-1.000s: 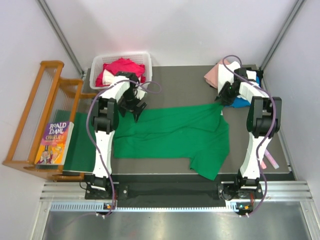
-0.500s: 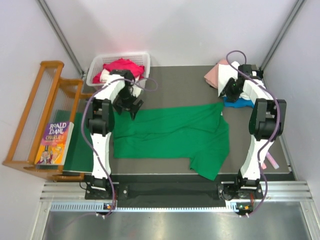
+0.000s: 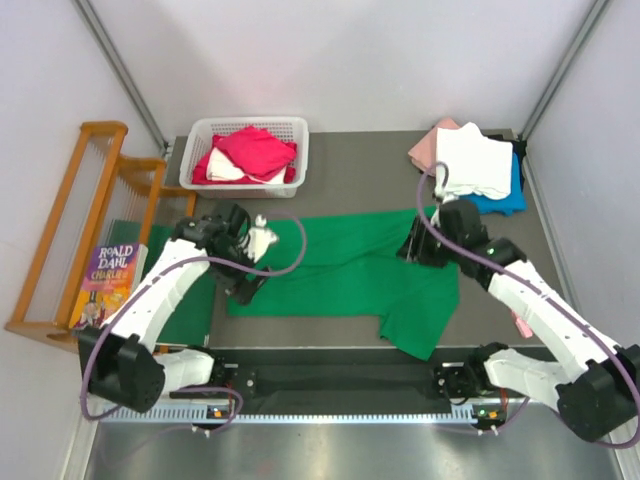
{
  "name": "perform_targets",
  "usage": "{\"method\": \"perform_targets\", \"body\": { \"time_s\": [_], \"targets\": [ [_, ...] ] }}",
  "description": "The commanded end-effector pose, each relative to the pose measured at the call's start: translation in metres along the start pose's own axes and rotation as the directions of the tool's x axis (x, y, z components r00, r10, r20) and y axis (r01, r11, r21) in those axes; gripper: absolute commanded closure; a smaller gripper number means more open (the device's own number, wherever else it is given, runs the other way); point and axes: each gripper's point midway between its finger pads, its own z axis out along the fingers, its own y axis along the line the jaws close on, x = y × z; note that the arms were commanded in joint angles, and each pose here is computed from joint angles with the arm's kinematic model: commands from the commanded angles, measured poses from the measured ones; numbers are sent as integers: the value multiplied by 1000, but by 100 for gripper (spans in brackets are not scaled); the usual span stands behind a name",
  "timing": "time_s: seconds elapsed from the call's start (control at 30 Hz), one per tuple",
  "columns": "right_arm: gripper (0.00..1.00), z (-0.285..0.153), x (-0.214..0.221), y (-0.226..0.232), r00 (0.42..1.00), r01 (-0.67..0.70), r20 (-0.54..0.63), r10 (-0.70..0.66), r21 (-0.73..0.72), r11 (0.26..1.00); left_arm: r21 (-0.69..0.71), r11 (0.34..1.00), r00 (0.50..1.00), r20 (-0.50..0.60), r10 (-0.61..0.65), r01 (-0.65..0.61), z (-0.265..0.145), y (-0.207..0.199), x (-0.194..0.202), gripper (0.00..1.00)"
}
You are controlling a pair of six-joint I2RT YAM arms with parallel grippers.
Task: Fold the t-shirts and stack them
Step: Fold the tshirt
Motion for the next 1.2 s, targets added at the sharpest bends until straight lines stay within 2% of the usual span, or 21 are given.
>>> {"method": "perform_targets", "body": {
  "time_s": [0.0, 0.1, 0.17, 0.37, 0.77, 1.0, 1.17],
  "targets": [
    [54, 3, 68, -32, 991, -55, -114, 66, 101, 993, -19, 1000, 989, -150, 7, -10, 30, 0, 46, 1],
    [52, 3, 70, -37, 992, -64, -102, 76, 115, 991, -59, 998, 989, -148, -15, 6, 32, 10, 36, 1],
    [53, 5, 68, -38, 991, -56, -114, 72, 132, 990, -43, 999, 985, -172, -32, 25, 36, 10, 31, 1],
    [54, 7, 80, -42, 986, -57, -145, 77, 141, 988, 35, 997, 989, -137, -57, 62, 41, 0, 14, 1],
    [54, -13, 141, -39, 961, -12, -274, 44, 117, 993, -33, 999, 976, -216, -21, 14, 58, -2, 69, 1],
    [53, -11, 176, -30, 936, 35, -351, -1, 89, 995, -135, 991, 990, -143, -5, -14, 68, 15, 64, 1],
    [52, -10, 185, -25, 926, 139, -366, -90, 108, 984, -159, 987, 994, -105, 14, -31, 78, 24, 52, 1]
  ]
}}
